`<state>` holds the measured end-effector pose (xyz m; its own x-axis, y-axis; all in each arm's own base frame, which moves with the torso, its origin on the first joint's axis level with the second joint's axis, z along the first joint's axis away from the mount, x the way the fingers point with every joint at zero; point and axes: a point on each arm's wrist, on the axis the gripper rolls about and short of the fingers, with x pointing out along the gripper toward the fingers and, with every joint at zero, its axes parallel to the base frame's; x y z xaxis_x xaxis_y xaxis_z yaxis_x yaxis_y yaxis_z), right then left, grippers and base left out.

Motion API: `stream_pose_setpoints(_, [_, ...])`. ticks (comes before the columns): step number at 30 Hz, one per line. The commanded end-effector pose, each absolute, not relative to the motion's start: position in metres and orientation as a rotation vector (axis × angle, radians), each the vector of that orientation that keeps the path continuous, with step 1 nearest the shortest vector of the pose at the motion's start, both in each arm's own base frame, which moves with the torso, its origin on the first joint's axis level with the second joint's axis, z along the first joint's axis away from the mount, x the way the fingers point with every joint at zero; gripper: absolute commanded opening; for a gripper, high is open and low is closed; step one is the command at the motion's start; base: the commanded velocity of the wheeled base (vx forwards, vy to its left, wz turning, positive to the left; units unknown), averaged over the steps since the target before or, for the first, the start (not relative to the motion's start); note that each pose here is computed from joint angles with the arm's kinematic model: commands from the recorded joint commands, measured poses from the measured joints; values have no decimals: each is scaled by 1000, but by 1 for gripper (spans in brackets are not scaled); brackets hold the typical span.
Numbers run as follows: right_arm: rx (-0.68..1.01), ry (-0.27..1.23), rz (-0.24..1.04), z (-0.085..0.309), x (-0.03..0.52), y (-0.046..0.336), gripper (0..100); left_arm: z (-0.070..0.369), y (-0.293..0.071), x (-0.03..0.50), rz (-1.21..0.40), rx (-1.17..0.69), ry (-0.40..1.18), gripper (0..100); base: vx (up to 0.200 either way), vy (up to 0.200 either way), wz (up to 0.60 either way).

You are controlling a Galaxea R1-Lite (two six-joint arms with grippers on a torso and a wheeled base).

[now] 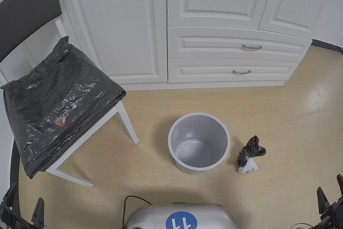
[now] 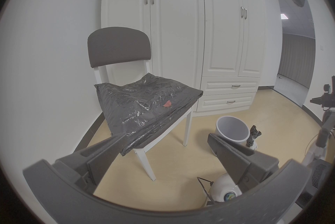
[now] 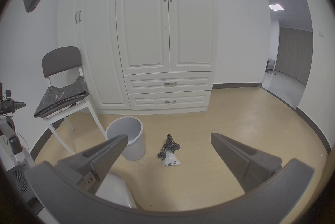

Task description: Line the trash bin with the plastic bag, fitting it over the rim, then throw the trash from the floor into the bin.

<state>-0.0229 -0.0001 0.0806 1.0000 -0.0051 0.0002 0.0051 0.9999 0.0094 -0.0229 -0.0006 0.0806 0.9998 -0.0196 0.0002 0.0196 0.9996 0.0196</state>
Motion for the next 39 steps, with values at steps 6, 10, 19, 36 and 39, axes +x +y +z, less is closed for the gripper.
stream_pose_setpoints(6, [9,0,-8,75,-23,0,100,76,-1,-23,-20,21,0,100,0,0,0])
stream_pose_setpoints(10, [9,0,-8,75,-23,0,100,75,-1,-23,-20,23,1,100,0,0,0])
stream_pose_setpoints(19, [2,-2,-12,76,-23,0,100,76,-1,-23,-21,25,0,100,0,0,0])
stream_pose_setpoints(36, [-37,-1,28,75,-23,1,100,76,0,-23,0,-9,2,100,0,0,0])
stream_pose_setpoints(39, [-8,-2,12,76,-23,0,100,76,0,-23,14,-23,0,100,0,0,0])
